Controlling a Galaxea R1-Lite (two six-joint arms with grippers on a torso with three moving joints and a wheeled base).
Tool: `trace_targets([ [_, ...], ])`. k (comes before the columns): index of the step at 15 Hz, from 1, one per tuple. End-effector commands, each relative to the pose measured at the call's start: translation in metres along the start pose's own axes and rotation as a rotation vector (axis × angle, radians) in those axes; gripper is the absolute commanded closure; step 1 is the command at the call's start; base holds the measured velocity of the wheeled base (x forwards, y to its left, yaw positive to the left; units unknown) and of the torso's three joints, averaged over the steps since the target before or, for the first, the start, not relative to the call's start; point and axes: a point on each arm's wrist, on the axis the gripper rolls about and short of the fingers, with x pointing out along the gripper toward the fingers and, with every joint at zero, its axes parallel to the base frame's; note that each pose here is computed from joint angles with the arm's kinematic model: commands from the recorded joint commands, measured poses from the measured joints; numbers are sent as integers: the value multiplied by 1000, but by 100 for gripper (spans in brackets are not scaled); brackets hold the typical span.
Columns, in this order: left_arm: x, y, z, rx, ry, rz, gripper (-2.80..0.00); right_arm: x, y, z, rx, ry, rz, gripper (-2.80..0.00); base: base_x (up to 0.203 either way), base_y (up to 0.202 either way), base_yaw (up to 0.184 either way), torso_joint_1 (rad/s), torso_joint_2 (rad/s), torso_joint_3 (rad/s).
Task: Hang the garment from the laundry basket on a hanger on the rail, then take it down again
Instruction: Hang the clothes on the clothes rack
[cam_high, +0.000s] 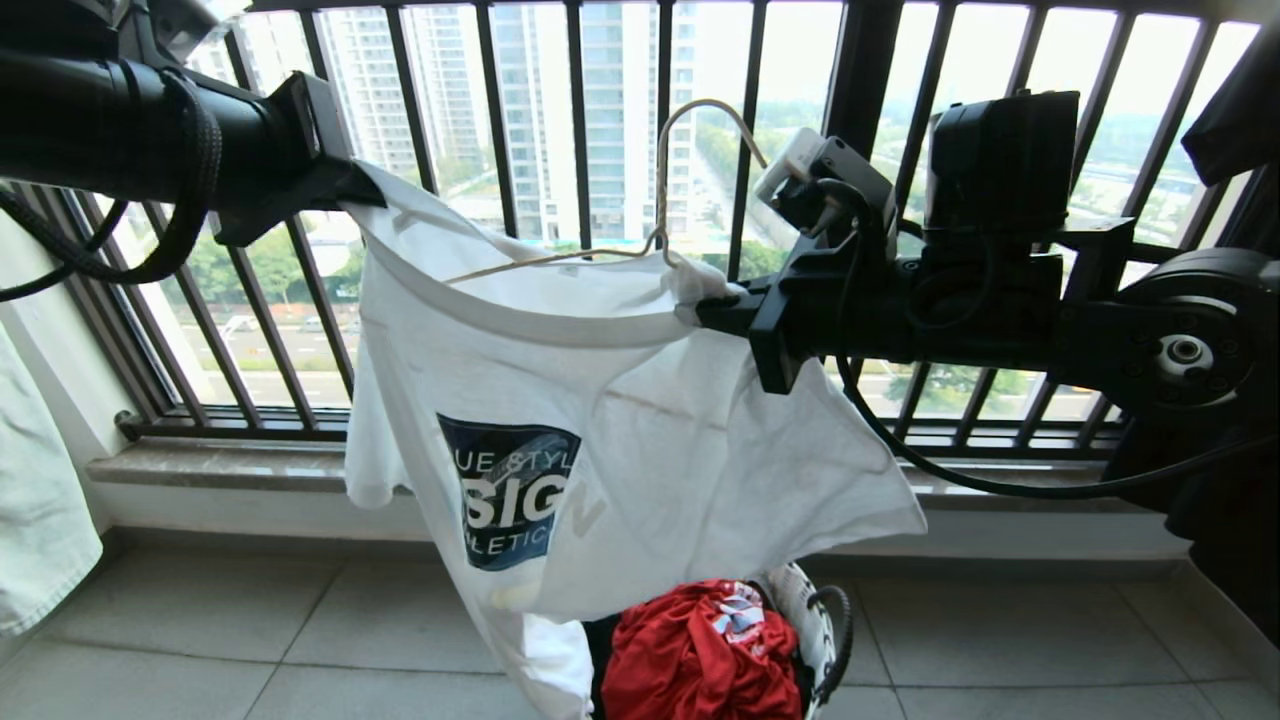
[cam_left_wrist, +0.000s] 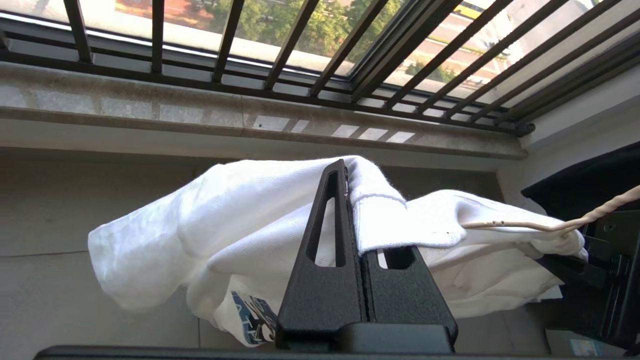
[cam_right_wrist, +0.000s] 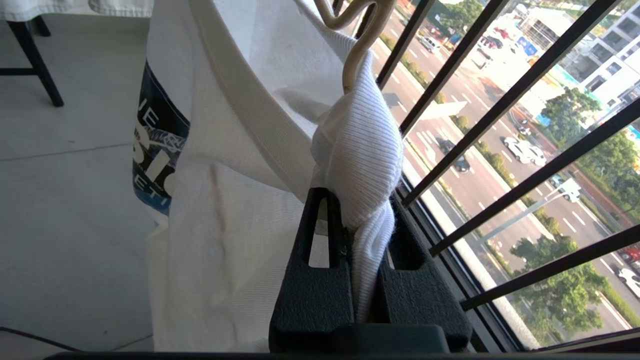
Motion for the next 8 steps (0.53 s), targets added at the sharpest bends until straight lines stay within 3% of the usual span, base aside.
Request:
trace_targets([
  [1,34,-8,-6,24,88,11,0,0,0,1,20,-5,4,0,0,0,0,0,0,0],
  [5,48,-38,-26,103,134,-8,0,2,-1,1,56,-34,-3,0,0,0,0,0,0,0],
  [8,50,-53,-30,136,60,71,0,0,-5,-3,61,-44,-40,0,0,0,0,0,0,0],
])
